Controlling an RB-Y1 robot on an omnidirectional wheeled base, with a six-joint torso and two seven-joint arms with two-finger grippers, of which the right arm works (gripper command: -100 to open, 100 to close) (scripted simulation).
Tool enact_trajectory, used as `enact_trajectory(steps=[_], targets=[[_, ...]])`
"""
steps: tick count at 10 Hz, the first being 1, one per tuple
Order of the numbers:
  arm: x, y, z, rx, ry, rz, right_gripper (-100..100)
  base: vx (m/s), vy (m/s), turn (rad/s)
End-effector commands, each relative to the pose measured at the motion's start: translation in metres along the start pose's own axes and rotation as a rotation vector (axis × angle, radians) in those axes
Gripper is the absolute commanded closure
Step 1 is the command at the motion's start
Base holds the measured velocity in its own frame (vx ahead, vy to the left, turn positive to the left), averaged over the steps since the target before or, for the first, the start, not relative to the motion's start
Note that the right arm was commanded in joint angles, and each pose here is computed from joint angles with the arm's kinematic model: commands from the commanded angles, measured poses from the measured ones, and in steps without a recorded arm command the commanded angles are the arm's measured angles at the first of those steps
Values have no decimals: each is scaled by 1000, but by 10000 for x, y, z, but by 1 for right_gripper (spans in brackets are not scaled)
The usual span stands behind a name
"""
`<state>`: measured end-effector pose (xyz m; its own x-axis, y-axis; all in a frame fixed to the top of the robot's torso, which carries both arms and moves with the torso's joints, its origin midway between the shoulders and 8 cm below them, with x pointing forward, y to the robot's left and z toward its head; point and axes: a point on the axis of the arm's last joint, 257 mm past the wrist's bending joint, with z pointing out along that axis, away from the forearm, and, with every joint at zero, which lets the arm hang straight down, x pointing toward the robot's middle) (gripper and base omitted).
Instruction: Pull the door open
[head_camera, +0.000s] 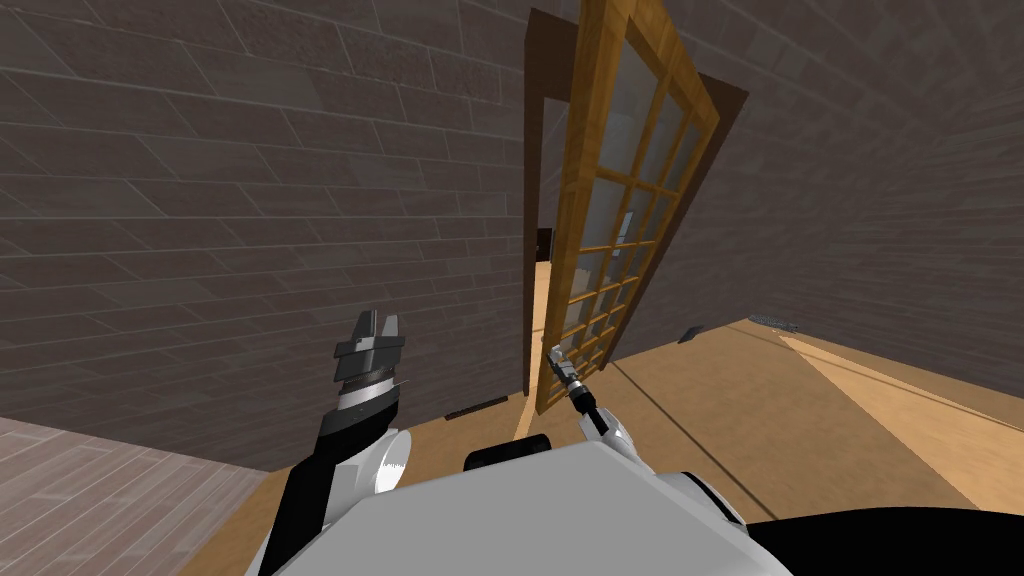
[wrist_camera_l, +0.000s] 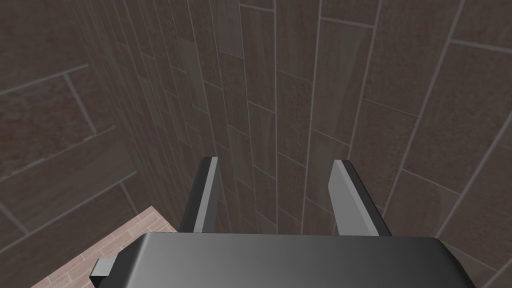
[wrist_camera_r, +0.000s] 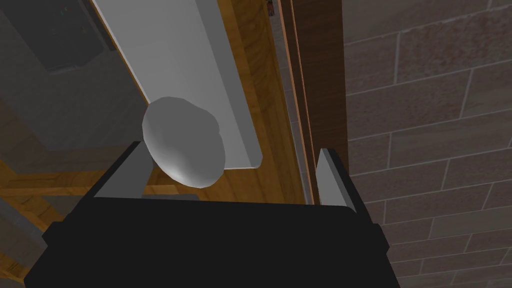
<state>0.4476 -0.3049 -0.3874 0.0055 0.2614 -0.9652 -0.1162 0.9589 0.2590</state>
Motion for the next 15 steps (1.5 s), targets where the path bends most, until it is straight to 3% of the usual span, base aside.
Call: enact_trajectory(steps=[1, 2, 3, 7, 8, 15], targets=[[200, 231, -80, -17, 39, 31, 100, -7, 11, -29], [242, 216, -107, -12, 49, 33, 100, 3, 16, -8], [165, 243, -59, -21, 31, 29, 100, 3, 8, 12], [165, 243, -59, -21, 31, 29, 100, 2, -3, -6], [-33, 27, -24, 9, -2, 40, 100, -11, -45, 10], [-56, -2, -21, 23, -15, 226, 100, -29, -39, 61]])
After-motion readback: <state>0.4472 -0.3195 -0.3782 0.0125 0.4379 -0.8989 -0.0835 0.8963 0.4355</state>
